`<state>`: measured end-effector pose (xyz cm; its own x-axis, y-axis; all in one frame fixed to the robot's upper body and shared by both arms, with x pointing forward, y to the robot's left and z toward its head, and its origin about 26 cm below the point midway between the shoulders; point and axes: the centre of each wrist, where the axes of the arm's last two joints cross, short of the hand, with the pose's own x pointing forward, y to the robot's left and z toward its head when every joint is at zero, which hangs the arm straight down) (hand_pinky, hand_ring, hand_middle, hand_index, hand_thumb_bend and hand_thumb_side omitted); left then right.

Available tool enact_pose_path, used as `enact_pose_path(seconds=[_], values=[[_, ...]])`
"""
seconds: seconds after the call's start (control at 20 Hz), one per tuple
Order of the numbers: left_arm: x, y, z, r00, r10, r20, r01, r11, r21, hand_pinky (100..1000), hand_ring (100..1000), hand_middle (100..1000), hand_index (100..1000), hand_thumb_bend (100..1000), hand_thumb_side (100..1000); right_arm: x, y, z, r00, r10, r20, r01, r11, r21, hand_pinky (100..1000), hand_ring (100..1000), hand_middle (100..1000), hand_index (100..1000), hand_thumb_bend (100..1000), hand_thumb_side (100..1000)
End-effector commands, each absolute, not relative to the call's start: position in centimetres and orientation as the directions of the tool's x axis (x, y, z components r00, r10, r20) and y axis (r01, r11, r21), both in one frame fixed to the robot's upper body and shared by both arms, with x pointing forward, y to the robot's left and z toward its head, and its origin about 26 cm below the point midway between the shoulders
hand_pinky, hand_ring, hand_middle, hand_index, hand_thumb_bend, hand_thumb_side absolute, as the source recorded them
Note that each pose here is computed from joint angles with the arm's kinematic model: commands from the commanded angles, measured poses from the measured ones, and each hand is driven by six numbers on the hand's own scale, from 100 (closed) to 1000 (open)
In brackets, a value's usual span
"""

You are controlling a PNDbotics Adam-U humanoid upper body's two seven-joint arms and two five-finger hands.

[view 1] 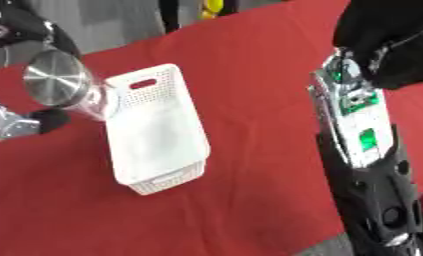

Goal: Pick up objects on the table and place them in the box.

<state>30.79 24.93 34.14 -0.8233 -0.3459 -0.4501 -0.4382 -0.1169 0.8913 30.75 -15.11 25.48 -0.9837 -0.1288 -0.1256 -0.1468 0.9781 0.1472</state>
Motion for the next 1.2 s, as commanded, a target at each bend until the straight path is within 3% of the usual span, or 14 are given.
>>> enact_pose_path(seconds=[0.05,0.8,0.9,1.0,1.15,1.2], values=[[30.7,24.9,35.1,-0.81,-0.347,-0.473,-0.467,-0.105,0.878,100,100,100,327,100,557,30.4,-14.7,26.1,-0.974,-0.146,-0.174,-0.175,0.97,0.166,422,496,583,678,100,1000],[31.9,24.1,34.7,-0.798,-0.347,-0.492,-0.492,-0.095,0.865,100,100,100,349,100,571,30.1,-13.4,26.4,-0.96,-0.203,-0.193,-0.236,0.958,0.163,421,495,582,677,100,1000],[32.2,24.1,34.5,-0.788,-0.354,-0.504,-0.492,-0.13,0.861,100,100,164,418,100,581,30.1,-13.3,26.4,-0.958,-0.208,-0.197,-0.241,0.957,0.162,421,495,582,677,100,1000],[32.4,24.1,34.1,-0.775,-0.358,-0.522,-0.491,-0.179,0.852,100,115,330,591,100,621,30.1,-13.3,26.5,-0.956,-0.212,-0.2,-0.246,0.956,0.162,421,495,582,677,100,1000],[32.9,24.1,33.6,-0.757,-0.365,-0.542,-0.481,-0.249,0.84,303,410,518,705,100,717,30.0,-13.2,26.6,-0.954,-0.217,-0.204,-0.252,0.954,0.162,421,495,582,677,100,1000],[33.0,24.1,33.4,-0.755,-0.363,-0.547,-0.479,-0.265,0.837,416,515,586,735,100,685,30.0,-13.2,26.6,-0.954,-0.219,-0.205,-0.254,0.954,0.162,421,494,582,676,100,1000]])
